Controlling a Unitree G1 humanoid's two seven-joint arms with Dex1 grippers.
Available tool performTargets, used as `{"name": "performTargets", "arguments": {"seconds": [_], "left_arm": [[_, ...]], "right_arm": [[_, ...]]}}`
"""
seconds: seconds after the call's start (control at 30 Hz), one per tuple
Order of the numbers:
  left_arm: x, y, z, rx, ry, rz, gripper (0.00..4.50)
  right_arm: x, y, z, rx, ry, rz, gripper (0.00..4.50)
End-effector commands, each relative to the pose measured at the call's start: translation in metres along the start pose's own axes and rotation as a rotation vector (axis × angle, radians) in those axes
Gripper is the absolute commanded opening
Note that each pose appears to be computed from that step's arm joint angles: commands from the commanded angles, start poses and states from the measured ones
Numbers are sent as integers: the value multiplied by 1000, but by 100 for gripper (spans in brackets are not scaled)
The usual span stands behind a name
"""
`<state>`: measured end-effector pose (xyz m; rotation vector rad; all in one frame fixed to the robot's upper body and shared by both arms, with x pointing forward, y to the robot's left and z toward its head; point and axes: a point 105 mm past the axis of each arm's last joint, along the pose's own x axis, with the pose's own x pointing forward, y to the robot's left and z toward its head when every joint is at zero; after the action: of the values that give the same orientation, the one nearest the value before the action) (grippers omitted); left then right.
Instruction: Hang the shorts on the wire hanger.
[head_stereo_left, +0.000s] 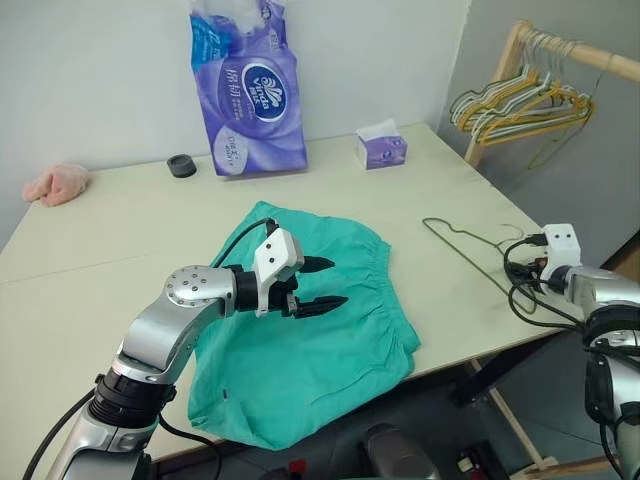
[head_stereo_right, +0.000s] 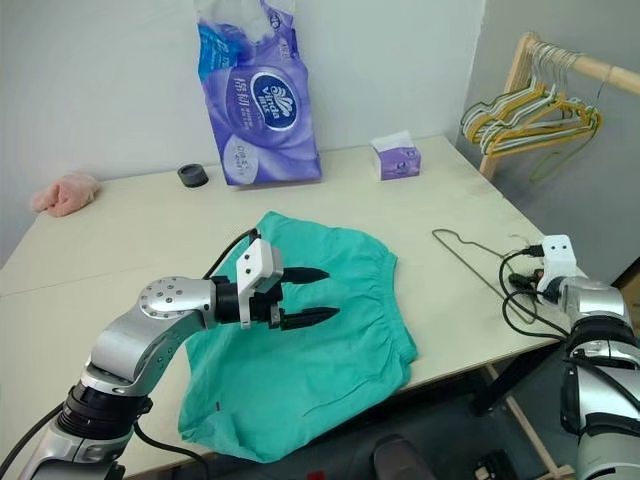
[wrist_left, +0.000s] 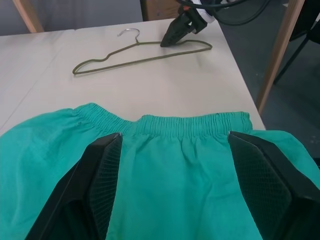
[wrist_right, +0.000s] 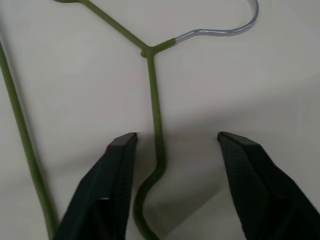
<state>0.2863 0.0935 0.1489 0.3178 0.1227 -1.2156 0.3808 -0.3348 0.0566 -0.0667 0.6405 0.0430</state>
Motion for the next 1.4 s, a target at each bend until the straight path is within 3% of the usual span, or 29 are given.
{"name": "performTargets", "arguments": {"seconds": [0.03, 0.17, 0.2, 0.47, 0.5, 0.6, 0.9, 1.1, 1.23, 1.3, 1.4], "left_arm": [[-3, 0, 12, 66, -21, 11, 356], [-4, 0, 12, 65, -21, 27, 356], [-5, 2, 11, 60, -19, 39, 356], [-30, 35, -19, -19, 89, 212, 356], [-34, 41, -21, -19, 95, 248, 372], [-45, 56, -22, -14, 97, 323, 443], [-80, 110, -9, -85, 22, 585, 447], [-79, 109, 0, -164, -40, 498, 447], [-75, 95, -8, -195, 17, 371, 447], [-72, 93, -14, -192, 68, 334, 447], [-66, 89, -19, -190, 103, 290, 447]], "right_arm": [[9, 11, -38, 43, 134, 22, 155], [11, 13, -42, -1, 135, 8, 16], [12, 13, -39, -15, 118, 3, 2], [1, 21, 18, -290, -103, 46, 2], [-1, 23, 27, -311, -134, 52, 0], [-10, 29, 51, -400, -228, 49, 0], [-44, 86, 113, -780, -530, 93, 0], [-66, 133, 136, -1011, -722, 176, 0], [-85, 177, 139, -1171, -852, 303, 0], [-100, 214, 137, -1293, -954, 415, 0], [-112, 239, 133, -1373, -1024, 500, 0]]}}
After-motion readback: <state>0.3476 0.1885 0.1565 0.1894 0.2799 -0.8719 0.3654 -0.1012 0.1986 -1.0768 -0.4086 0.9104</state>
